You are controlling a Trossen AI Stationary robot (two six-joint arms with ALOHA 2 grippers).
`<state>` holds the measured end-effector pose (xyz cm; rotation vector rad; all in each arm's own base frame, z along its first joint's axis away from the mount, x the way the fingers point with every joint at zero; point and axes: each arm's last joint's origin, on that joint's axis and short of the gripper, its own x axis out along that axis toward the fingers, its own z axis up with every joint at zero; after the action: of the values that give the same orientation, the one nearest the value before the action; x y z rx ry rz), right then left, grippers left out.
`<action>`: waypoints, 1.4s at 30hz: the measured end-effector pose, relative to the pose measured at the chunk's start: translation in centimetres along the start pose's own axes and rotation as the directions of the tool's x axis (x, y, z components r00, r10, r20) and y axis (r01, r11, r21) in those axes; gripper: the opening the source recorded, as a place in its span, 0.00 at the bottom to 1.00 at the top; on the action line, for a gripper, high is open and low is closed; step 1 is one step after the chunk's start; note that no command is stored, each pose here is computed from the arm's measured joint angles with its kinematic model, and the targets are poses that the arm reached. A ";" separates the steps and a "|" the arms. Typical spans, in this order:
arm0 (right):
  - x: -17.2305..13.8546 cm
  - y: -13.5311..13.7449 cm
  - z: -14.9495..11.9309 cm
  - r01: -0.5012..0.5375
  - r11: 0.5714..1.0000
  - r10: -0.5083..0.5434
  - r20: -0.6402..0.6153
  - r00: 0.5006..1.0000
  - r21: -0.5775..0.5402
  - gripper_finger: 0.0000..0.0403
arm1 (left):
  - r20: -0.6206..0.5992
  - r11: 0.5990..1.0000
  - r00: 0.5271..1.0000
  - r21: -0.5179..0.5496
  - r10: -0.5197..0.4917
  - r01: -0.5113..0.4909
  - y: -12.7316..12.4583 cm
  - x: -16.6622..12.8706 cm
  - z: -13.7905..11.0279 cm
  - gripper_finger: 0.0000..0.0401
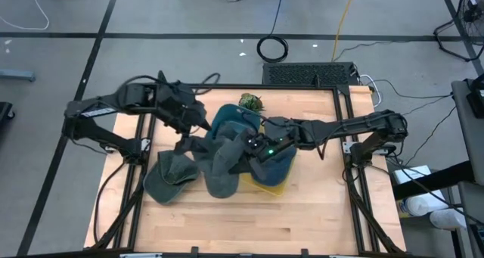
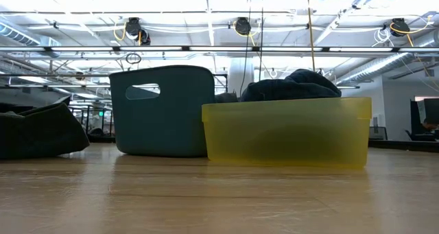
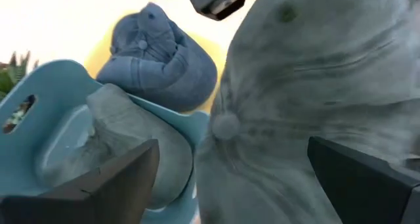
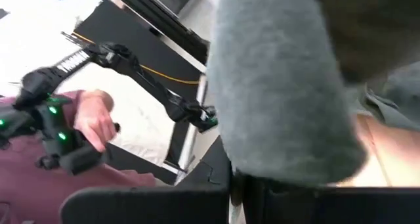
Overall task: Pick & Place hat
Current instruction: Put the top black cap into the blue bin
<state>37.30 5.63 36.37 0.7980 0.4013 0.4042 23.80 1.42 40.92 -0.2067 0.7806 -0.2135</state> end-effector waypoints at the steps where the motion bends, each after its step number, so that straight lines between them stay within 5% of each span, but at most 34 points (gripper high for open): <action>1: 0.0 0.1 0.1 -0.008 1.000 0.008 0.007 1.000 -0.004 0.00 | -0.009 1.000 1.000 0.001 -0.003 0.003 0.0 0.3 0.1 0.98; 13: 0.0 0.3 0.4 -0.031 0.999 0.032 0.032 0.999 -0.031 0.00 | 0.012 1.000 1.000 0.018 -0.013 0.013 0.1 1.9 0.9 0.92; 30: -0.4 0.7 0.9 -0.056 0.996 0.061 0.068 0.996 -0.072 0.00 | 0.023 0.994 0.994 -0.011 -0.110 0.110 0.3 1.6 1.0 0.08; 42: -0.7 1.0 1.1 -0.066 0.989 0.077 0.082 0.994 -0.131 0.00 | 0.057 0.938 0.936 -0.005 -0.346 0.347 -0.3 0.1 1.8 0.08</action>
<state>37.07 5.27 37.92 0.7040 0.2634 0.4561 25.10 1.25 42.21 -0.3638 0.6871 -0.5343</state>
